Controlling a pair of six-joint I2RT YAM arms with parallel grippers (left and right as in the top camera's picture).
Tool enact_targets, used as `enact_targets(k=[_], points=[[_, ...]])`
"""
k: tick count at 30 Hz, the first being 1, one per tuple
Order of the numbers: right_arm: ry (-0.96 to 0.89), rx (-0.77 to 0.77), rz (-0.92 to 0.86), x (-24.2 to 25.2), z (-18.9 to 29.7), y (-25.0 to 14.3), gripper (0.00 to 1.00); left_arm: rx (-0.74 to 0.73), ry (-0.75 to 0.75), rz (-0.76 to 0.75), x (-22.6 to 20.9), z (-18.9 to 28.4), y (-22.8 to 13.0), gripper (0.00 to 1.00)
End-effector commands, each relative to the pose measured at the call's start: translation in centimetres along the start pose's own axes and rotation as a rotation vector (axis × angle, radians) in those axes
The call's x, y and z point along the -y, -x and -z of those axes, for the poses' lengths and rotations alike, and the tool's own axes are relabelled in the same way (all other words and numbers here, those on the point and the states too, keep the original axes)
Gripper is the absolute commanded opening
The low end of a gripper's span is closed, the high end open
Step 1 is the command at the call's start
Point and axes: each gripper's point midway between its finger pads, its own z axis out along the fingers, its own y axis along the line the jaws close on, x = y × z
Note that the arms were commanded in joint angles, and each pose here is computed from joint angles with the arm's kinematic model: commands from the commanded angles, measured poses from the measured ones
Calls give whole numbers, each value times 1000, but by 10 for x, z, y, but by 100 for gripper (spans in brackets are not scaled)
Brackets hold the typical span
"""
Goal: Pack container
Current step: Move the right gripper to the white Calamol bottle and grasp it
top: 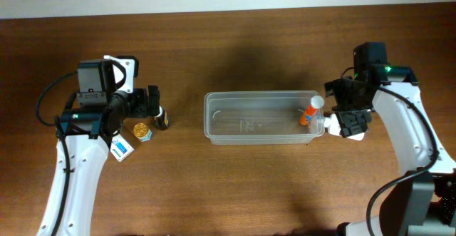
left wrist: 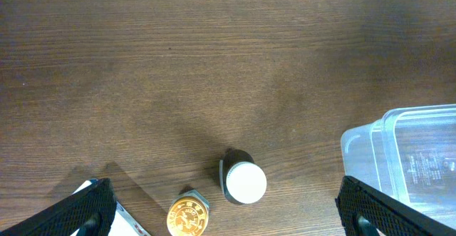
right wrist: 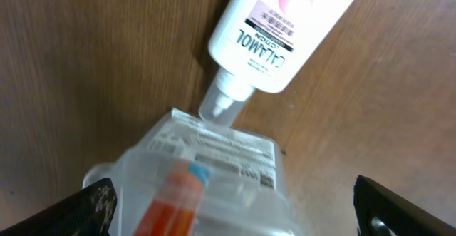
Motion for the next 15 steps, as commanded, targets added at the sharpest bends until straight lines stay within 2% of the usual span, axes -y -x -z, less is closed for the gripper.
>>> enact_targets(k=[1, 15], points=[[-7, -23, -35, 6, -17, -3, 98, 22, -14, 6, 3, 4, 8, 99], [-85, -40, -118, 8, -72, 2, 98, 22, -14, 6, 3, 4, 8, 99]])
